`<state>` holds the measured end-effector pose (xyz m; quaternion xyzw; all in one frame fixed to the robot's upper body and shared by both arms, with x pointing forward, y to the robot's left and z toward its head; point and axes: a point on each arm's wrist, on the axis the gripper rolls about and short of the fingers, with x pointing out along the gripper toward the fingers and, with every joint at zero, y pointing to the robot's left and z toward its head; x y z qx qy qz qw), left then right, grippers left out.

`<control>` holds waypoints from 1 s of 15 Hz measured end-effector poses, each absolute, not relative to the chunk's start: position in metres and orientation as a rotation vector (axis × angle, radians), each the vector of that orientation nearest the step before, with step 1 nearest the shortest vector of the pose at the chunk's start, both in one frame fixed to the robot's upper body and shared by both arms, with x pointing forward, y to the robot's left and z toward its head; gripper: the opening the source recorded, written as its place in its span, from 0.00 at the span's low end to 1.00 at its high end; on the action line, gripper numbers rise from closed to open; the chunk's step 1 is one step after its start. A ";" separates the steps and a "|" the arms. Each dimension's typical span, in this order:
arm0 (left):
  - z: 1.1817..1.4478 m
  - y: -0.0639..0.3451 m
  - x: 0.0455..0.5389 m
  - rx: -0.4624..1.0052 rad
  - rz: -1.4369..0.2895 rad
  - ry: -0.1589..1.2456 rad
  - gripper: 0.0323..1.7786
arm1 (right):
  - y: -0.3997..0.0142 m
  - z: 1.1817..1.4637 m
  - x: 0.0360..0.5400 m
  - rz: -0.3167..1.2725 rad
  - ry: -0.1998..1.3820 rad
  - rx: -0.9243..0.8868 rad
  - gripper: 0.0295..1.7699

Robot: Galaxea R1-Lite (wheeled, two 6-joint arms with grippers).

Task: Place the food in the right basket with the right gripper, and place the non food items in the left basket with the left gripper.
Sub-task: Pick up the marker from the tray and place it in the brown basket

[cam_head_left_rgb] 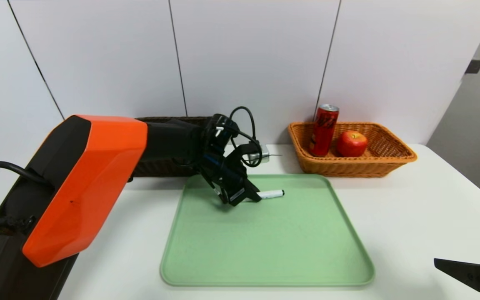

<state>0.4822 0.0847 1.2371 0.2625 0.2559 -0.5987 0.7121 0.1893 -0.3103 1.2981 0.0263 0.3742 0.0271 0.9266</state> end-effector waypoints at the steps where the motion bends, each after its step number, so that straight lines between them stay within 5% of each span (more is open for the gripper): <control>1: 1.238 0.085 0.481 0.579 -1.326 0.572 0.08 | -0.310 1.298 0.189 0.056 0.767 0.054 0.97; 7: 1.263 0.078 0.467 0.522 -1.314 0.564 0.08 | -0.311 1.298 0.187 0.057 0.762 0.058 0.97; 12: 1.324 0.077 0.440 0.427 -1.277 0.474 0.08 | -0.311 1.298 0.185 0.069 0.759 0.065 0.97; 15: 1.362 0.087 0.427 0.301 -1.116 0.459 0.08 | -0.311 1.299 0.185 0.074 0.756 0.062 0.97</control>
